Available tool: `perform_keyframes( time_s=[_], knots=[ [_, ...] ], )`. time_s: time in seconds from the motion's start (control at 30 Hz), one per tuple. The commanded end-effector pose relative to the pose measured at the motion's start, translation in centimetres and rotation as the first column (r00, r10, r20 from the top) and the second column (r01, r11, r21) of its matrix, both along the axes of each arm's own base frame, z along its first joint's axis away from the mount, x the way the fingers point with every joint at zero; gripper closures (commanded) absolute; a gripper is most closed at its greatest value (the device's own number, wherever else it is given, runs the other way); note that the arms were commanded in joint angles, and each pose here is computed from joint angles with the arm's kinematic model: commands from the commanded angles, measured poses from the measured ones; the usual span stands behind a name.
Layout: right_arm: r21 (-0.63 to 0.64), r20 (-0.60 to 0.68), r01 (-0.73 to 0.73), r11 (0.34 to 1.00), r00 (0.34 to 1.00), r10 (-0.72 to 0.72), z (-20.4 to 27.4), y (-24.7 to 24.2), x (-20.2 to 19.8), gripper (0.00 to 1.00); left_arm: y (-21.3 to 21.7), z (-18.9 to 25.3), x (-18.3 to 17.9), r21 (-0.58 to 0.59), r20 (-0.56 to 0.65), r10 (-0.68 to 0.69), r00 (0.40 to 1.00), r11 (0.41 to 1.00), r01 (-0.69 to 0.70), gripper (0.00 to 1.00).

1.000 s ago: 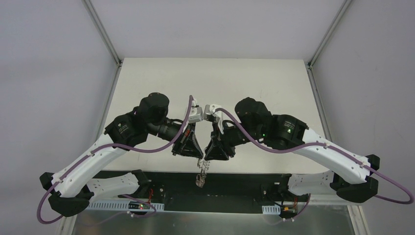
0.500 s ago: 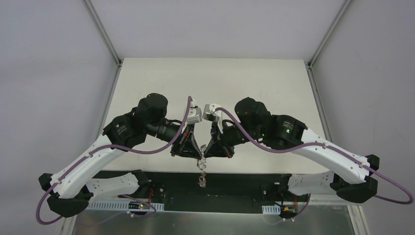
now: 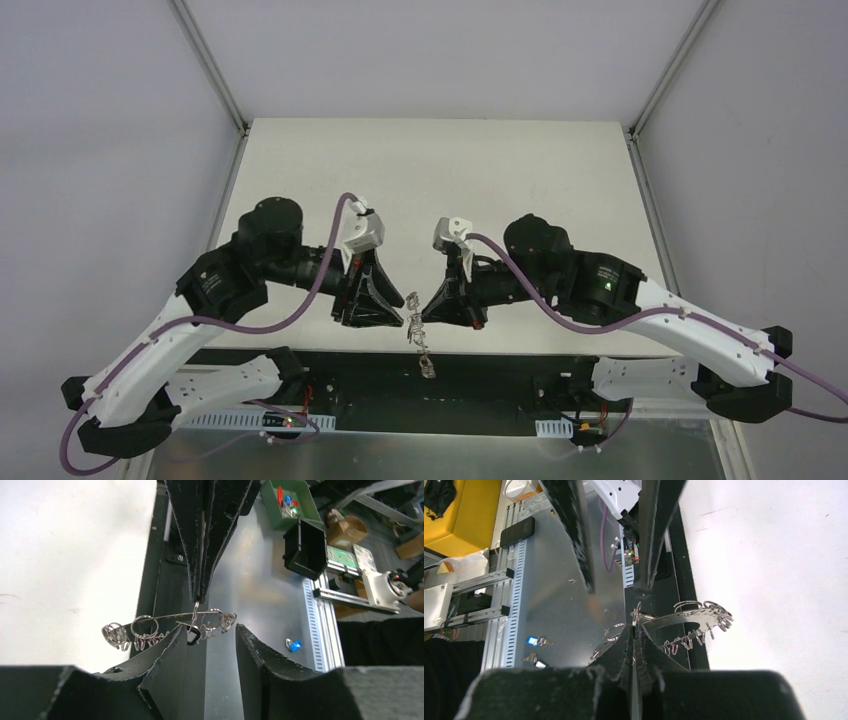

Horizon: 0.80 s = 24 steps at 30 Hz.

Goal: Put the keys on the keyring

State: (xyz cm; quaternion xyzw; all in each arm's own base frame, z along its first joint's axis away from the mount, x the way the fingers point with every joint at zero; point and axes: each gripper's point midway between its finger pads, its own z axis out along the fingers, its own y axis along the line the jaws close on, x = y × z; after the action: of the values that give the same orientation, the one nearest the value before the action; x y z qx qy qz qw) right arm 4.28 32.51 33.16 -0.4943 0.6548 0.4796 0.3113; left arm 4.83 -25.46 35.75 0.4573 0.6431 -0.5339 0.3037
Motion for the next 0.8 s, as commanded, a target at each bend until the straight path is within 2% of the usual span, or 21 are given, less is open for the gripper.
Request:
perform_keyframes(
  time_s=[0.0, 0.27, 0.53, 0.67, 0.77],
  knots=[
    [0.156, 0.114, 0.022, 0.988, 0.993, -0.041, 4.0, -0.2, 0.2, 1.0, 0.7, 3.5, 0.2, -0.129, 0.089, 0.073, 0.993, 0.99, -0.061, 0.59],
    [0.216, 0.219, 0.005, 0.976, 0.974, -0.054, 5.5, -0.6, -0.2, 1.0, -0.1, 2.7, 0.5, -0.153, 0.074, 0.067, 0.995, 0.987, -0.055, 0.59],
    [0.238, 0.245, -0.026, 0.971, 0.969, -0.034, 6.2, -0.8, -0.9, 1.0, -0.9, 2.7, 0.5, -0.182, 0.085, 0.027, 0.996, 0.983, -0.011, 0.6],
    [0.245, 0.25, -0.028, 0.969, 0.968, -0.035, 6.4, -1.0, -1.0, 1.0, -1.0, 2.9, -0.1, -0.192, 0.087, -0.017, 0.996, 0.981, 0.034, 0.74],
    [0.256, 0.252, -0.017, 0.967, 0.967, -0.05, 6.6, -1.1, -0.9, 1.0, -1.1, 2.9, -0.4, -0.194, 0.084, -0.043, 0.996, 0.979, 0.059, 0.8]
  ],
)
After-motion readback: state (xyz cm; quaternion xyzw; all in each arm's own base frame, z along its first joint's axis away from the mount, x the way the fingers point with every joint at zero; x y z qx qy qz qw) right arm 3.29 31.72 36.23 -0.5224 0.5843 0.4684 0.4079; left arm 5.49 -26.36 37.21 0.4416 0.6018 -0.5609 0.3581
